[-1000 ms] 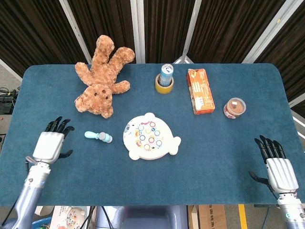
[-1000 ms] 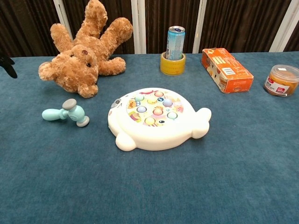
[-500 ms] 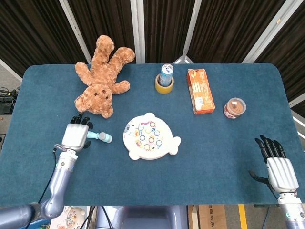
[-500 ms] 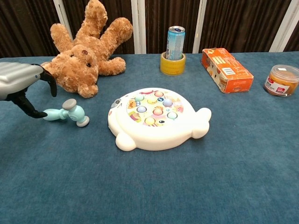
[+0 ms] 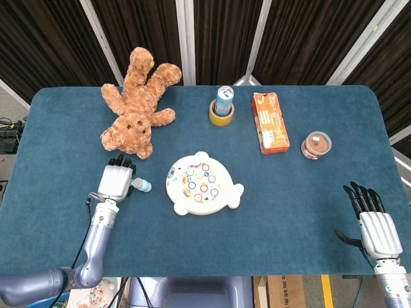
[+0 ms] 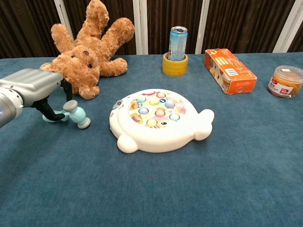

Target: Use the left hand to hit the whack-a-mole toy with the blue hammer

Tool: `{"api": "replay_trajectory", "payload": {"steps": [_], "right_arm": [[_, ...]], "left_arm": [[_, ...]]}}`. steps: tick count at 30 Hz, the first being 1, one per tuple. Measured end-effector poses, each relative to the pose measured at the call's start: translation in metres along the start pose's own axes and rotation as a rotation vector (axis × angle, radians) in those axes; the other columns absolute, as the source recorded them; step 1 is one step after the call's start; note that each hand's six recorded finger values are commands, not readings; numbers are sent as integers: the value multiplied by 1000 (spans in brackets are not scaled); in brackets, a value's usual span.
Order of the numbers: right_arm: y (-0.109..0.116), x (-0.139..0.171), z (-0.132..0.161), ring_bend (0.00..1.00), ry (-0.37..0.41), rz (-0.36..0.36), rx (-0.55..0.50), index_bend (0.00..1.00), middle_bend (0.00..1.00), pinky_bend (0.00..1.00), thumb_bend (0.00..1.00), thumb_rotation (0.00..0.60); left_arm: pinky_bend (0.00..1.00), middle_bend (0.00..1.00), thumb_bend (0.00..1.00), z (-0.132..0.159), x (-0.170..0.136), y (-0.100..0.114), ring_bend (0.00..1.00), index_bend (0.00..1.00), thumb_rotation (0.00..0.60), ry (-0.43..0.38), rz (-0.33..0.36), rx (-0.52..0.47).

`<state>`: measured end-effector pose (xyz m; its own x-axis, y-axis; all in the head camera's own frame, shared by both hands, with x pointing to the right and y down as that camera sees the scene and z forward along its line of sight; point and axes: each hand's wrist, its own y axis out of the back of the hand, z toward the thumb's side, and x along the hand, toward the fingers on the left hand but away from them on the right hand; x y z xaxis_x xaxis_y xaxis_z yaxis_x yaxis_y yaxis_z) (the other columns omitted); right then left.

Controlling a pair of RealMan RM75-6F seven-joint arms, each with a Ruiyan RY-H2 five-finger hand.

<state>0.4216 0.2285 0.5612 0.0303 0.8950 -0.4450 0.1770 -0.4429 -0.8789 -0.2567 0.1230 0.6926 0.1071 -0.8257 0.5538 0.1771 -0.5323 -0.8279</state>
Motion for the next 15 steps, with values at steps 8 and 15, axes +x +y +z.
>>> {"api": "replay_trajectory", "payload": {"steps": [8, 15], "right_arm": [[0, 0, 0, 0, -1, 0, -1, 0, 0, 0, 193, 600], [0, 0, 0, 0, -1, 0, -3, 0, 0, 0, 194, 600]], "left_arm": [[235, 255, 312, 3, 2, -5, 102, 457, 600, 8, -27, -5], [235, 256, 337, 10, 4, -9, 102, 476, 600, 7, -41, -11]]}}
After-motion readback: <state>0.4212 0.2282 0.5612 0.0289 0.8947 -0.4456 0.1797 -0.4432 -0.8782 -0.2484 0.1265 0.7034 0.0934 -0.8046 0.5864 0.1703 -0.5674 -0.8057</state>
